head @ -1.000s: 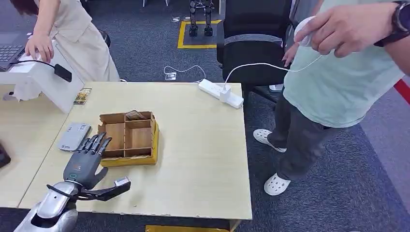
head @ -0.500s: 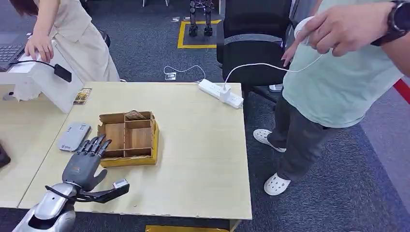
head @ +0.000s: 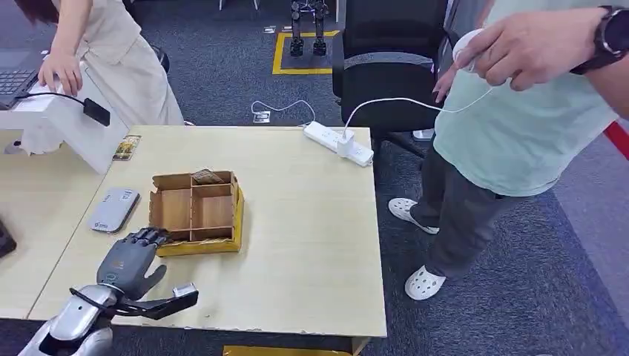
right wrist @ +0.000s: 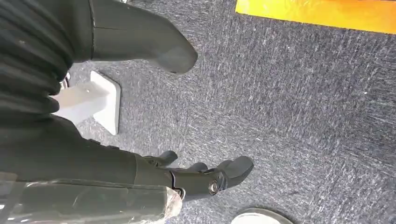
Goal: Pass the card to the sensor for recognition and then transmit it.
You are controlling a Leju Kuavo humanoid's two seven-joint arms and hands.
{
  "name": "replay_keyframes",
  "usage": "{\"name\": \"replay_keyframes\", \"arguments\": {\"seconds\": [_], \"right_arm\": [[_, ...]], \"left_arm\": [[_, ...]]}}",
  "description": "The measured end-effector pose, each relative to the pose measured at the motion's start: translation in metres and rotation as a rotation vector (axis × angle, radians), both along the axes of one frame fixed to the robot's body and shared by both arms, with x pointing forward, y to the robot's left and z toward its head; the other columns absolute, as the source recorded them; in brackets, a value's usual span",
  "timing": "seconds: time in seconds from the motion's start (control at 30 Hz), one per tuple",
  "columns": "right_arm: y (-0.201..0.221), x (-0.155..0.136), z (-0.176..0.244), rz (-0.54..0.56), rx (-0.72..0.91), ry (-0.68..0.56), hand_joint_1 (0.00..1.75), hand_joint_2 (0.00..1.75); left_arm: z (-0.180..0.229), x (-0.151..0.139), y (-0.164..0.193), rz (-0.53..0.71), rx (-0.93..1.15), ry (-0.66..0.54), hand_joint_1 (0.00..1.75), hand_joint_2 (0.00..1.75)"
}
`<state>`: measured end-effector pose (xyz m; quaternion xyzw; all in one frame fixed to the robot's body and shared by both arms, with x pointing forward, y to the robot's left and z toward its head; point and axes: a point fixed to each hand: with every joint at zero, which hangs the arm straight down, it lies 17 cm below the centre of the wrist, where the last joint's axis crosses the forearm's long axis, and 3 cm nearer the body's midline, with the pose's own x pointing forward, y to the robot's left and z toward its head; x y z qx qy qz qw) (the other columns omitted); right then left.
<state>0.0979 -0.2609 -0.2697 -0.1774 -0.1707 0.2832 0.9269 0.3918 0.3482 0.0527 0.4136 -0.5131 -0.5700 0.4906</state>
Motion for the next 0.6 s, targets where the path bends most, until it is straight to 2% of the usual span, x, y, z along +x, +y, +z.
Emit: {"name": "replay_keyframes", "arguments": {"seconds": [0.03, 0.07, 0.1, 0.13, 0.27, 0.3, 0.37, 0.6], "right_arm": [[0.0000, 0.0000, 0.0000, 0.000, 0.000, 0.000, 0.00, 1.75], [0.0000, 0.0000, 0.0000, -0.001, 0.000, 0.000, 0.00, 1.75], [-0.0001, -0.0001, 0.0000, -0.002, 0.000, 0.000, 0.00, 1.75], [-0.0002, -0.0002, 0.0000, -0.003, 0.000, 0.000, 0.00, 1.75], [-0.0006, -0.0004, -0.0001, -0.007, 0.000, 0.001, 0.00, 1.75], [-0.0007, -0.0006, -0.0001, -0.009, 0.001, 0.001, 0.00, 1.75], [-0.0009, -0.0006, -0.0001, -0.010, 0.000, 0.001, 0.00, 1.75], [-0.0009, -0.0006, -0.0001, -0.009, 0.000, 0.001, 0.00, 1.75]], "left_arm": [[0.0006, 0.0000, -0.0002, -0.001, -0.003, 0.001, 1.59, 1.75], [0.0014, 0.0002, -0.0003, -0.002, -0.006, 0.001, 1.55, 1.75], [0.0022, 0.0003, -0.0007, -0.003, -0.008, 0.000, 1.61, 1.75], [0.0023, 0.0003, 0.0001, -0.003, -0.007, 0.001, 1.54, 1.75], [0.0015, -0.0004, 0.0008, 0.000, -0.018, 0.007, 1.52, 1.75], [0.0012, -0.0007, 0.0007, 0.000, -0.021, 0.009, 1.47, 1.75], [0.0008, -0.0012, 0.0010, 0.001, -0.025, 0.011, 1.52, 1.75], [-0.0014, -0.0037, 0.0010, 0.003, -0.034, 0.016, 1.54, 1.75]]}}
